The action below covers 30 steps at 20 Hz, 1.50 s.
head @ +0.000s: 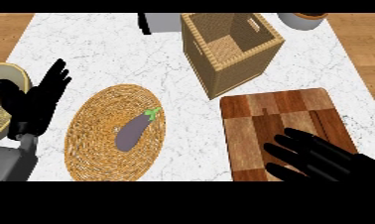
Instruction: Pick the bell pepper from the cutting board and place it in the basket
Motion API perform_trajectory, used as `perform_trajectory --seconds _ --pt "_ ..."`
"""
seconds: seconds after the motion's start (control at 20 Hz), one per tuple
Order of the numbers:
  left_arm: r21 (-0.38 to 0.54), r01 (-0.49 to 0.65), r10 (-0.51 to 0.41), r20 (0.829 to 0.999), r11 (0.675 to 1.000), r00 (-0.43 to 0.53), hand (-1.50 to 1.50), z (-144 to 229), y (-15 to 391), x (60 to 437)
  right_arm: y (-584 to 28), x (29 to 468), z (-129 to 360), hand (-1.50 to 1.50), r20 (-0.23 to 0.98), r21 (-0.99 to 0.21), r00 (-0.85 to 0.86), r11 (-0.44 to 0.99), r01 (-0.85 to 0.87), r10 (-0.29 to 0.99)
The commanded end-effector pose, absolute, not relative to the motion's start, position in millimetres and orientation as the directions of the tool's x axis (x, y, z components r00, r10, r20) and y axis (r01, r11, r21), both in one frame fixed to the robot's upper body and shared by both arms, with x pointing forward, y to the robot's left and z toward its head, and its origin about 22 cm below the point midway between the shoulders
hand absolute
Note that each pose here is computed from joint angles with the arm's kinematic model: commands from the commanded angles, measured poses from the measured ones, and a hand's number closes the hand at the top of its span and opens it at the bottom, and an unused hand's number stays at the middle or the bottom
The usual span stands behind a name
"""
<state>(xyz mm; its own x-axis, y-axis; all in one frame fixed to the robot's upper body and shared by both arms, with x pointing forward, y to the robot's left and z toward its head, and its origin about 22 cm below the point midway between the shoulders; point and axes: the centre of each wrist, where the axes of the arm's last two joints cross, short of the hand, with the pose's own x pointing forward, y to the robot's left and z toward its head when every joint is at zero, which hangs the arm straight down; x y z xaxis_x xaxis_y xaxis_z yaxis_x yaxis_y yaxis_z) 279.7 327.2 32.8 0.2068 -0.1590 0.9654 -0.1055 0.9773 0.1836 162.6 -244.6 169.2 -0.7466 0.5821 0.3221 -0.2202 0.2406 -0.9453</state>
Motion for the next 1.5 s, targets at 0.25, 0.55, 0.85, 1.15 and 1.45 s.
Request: perform_trajectory --seconds 0.25,0.55,0.85,1.15,1.45 --pt "0.194 -0.085 -0.175 0.966 0.977 0.191 0.0 42.3 333.4 284.0 -250.6 152.1 248.5 -1.5 0.011 -0.997 -0.542 -0.032 -0.07 0.841" --pt "0.171 -0.08 -0.153 0.97 0.982 0.191 0.0 40.2 314.2 295.7 -271.0 164.8 276.0 -1.5 0.025 -0.942 -0.552 -0.165 -0.292 0.834" --pt "0.194 -0.081 -0.175 0.965 0.978 0.195 0.0 30.3 321.7 287.9 -307.1 165.7 294.1 -1.5 0.188 -0.92 -0.562 -0.057 -0.389 0.805" --pt "0.185 -0.078 -0.168 0.968 0.98 0.189 0.0 41.4 324.5 292.8 -348.3 162.7 272.7 -1.5 0.304 -0.924 -0.537 0.106 -0.368 0.787" --pt "0.176 -0.072 -0.16 0.969 0.982 0.186 0.0 34.7 324.1 301.9 -353.7 160.0 233.4 -1.5 0.342 -0.912 -0.54 0.134 -0.387 0.769"
